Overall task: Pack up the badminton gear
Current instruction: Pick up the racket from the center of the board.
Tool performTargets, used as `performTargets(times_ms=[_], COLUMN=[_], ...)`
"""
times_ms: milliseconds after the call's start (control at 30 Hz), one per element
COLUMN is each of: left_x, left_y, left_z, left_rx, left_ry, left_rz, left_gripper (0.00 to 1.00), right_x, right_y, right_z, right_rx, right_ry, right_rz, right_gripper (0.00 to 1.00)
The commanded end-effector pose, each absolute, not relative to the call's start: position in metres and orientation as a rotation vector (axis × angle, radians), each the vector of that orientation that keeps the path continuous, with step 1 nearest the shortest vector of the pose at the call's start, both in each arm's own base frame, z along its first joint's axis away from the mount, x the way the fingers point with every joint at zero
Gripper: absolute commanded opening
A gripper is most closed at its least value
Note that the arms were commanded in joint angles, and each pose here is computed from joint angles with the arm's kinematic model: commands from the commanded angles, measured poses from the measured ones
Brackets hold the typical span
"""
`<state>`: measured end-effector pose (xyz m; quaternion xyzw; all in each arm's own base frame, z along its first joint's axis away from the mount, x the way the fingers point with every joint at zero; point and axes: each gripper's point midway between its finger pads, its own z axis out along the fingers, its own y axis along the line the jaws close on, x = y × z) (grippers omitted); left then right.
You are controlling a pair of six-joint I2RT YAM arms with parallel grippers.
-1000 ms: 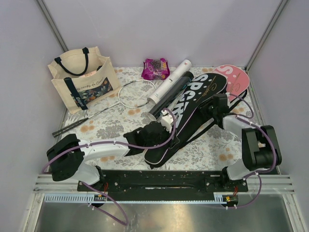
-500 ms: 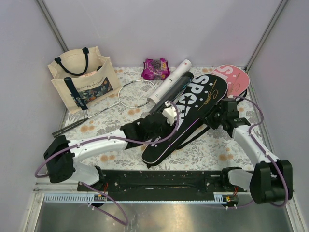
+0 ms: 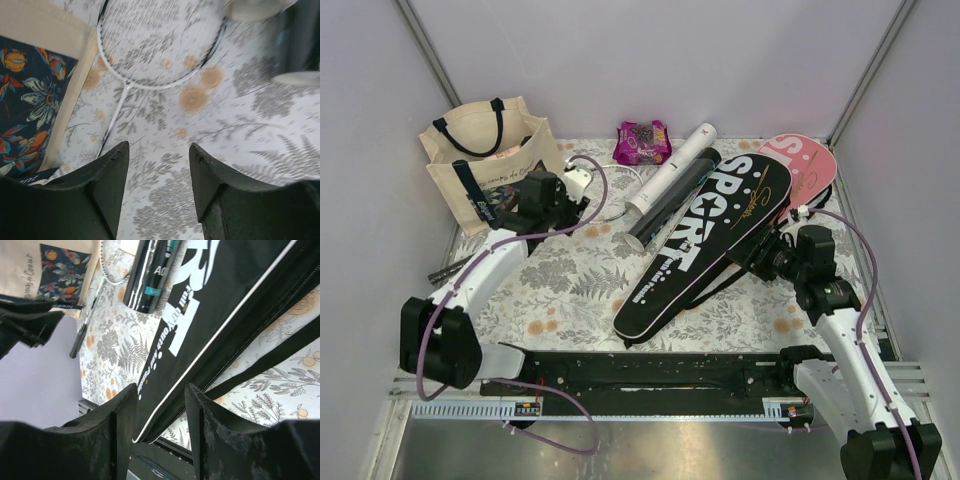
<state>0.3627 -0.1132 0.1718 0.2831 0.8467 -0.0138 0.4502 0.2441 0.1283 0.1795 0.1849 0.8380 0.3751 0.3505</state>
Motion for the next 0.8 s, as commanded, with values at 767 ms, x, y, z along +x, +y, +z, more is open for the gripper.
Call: performTargets(times_ms=[767], left_x=[0.455], left_y=[-0.034], left_z=[0.044], left_rx=[1.037], left_ry=[2.417], left_rz=[0.069], left_gripper=[0.53], right_x=[0.221], right_y=[0.136], right_z=[0.223], right_rx=[0.301], right_ry=[2.059], right_rz=[1.042], right_gripper=[0.54])
